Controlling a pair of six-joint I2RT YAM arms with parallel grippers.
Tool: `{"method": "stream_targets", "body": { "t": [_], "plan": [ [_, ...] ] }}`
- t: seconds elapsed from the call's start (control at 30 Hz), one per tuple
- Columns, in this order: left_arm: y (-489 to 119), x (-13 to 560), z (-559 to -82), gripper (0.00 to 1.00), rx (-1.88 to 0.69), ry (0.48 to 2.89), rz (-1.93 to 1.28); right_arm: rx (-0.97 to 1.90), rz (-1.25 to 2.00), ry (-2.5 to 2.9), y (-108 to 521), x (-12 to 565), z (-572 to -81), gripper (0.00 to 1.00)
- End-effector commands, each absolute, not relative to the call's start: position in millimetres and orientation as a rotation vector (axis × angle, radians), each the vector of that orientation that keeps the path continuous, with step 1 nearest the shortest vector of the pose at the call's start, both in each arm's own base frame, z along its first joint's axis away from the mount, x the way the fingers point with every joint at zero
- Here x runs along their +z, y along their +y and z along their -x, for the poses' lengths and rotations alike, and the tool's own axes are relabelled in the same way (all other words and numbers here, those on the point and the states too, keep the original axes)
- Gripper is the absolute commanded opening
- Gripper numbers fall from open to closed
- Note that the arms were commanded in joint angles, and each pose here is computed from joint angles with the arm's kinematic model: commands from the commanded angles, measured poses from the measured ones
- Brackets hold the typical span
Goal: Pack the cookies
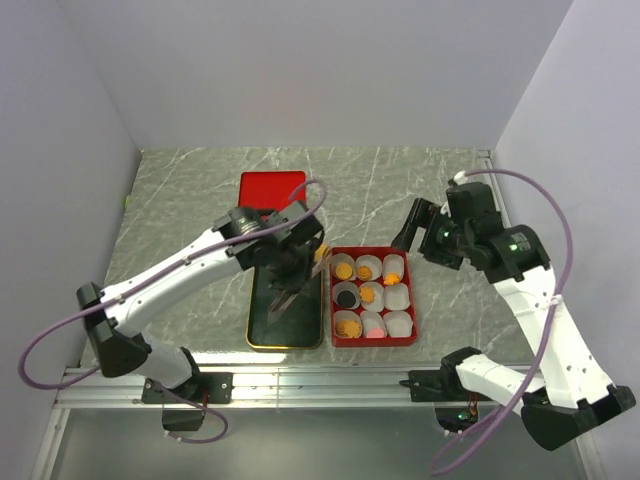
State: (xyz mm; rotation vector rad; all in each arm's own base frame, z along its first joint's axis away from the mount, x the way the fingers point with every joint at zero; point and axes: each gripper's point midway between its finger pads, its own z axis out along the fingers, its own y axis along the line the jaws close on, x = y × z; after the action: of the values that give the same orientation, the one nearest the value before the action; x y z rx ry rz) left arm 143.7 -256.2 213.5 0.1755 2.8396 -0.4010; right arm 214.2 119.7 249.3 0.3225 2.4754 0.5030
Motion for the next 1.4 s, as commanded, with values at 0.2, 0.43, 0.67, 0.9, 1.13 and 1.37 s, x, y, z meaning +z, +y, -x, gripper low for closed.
{"method": "stream_targets", "body": {
  "t": [0.2,0.43,0.67,0.9,1.13,1.37],
  "plan": [
    [-353.3,216.1,-156.7,0.29,-0.537,2.779,-0.566,0.480,-0.434,2.247,92.2,335.7,-210.9,0.95],
    [-420.2,196.4,-148.4,0.28,-0.634,2.778,-0.758,0.422,-0.479,2.228,72.7,337.7,-192.3,0.96],
    [-431.2,172.1,-141.2,0.29,-0.617,2.810,-0.834,0.378,-0.511,2.234,59.6,325.3,-173.8,0.96],
    [-428.3,155.1,-138.6,0.36,-0.592,2.830,-0.841,0.359,-0.508,2.247,56.8,320.3,-170.5,0.96],
    [-426.9,160.8,-142.3,0.46,-0.576,2.810,-0.814,0.381,-0.498,2.268,62.6,316.1,-173.3,0.96],
    [-427.6,176.0,-144.0,0.49,-0.601,2.787,-0.799,0.415,-0.490,2.282,70.1,313.2,-178.2,0.96]
  ]
}}
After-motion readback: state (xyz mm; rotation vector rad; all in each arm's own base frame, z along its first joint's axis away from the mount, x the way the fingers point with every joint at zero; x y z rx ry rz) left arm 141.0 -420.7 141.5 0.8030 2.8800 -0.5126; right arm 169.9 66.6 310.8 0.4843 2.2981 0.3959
